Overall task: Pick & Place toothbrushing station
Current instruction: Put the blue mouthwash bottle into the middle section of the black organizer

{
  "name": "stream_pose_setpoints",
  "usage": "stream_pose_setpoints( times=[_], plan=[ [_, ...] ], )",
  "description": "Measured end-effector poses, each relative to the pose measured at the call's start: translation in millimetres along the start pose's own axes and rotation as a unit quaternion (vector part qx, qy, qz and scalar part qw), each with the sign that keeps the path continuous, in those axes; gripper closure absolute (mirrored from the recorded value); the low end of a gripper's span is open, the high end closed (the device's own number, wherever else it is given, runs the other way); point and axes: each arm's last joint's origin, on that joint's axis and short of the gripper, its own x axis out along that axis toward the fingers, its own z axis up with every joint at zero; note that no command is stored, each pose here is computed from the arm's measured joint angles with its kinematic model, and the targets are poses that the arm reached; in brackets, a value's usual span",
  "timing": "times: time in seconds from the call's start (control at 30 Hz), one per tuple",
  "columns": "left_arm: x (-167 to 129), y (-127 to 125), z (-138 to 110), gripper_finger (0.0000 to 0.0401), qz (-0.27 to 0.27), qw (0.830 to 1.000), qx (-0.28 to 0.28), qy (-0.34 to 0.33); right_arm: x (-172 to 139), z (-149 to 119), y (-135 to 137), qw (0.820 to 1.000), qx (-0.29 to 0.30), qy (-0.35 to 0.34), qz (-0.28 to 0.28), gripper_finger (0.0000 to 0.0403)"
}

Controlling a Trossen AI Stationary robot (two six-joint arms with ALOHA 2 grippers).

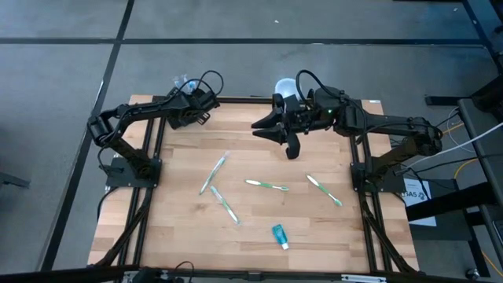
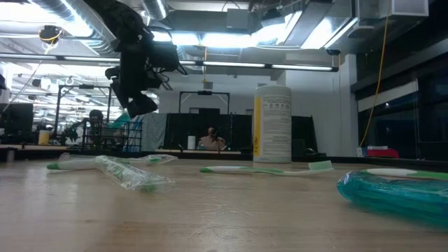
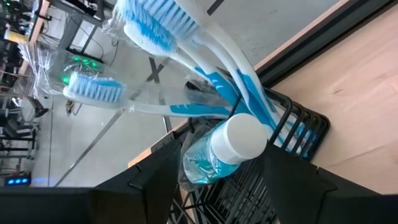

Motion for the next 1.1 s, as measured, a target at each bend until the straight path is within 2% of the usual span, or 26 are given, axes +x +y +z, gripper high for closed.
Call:
stream_pose_setpoints(
  times=[0.9, 1.1],
  plan=[
    [6.7, 4.3, 2.7, 0.0187, -0.002, 1.000, -0.016, 0.002, 4.3, -4.0, 15.8, 1.000, -0.021, 0.002, 0.007, 0.0293],
    [6.2, 4.2, 1.6, 0.0218, -0.002, 1.000, -0.019, 0.005, 5.4, -5.3, 20.8, 1.000, -0.023, 0.003, 0.011, 0.0293]
  ],
)
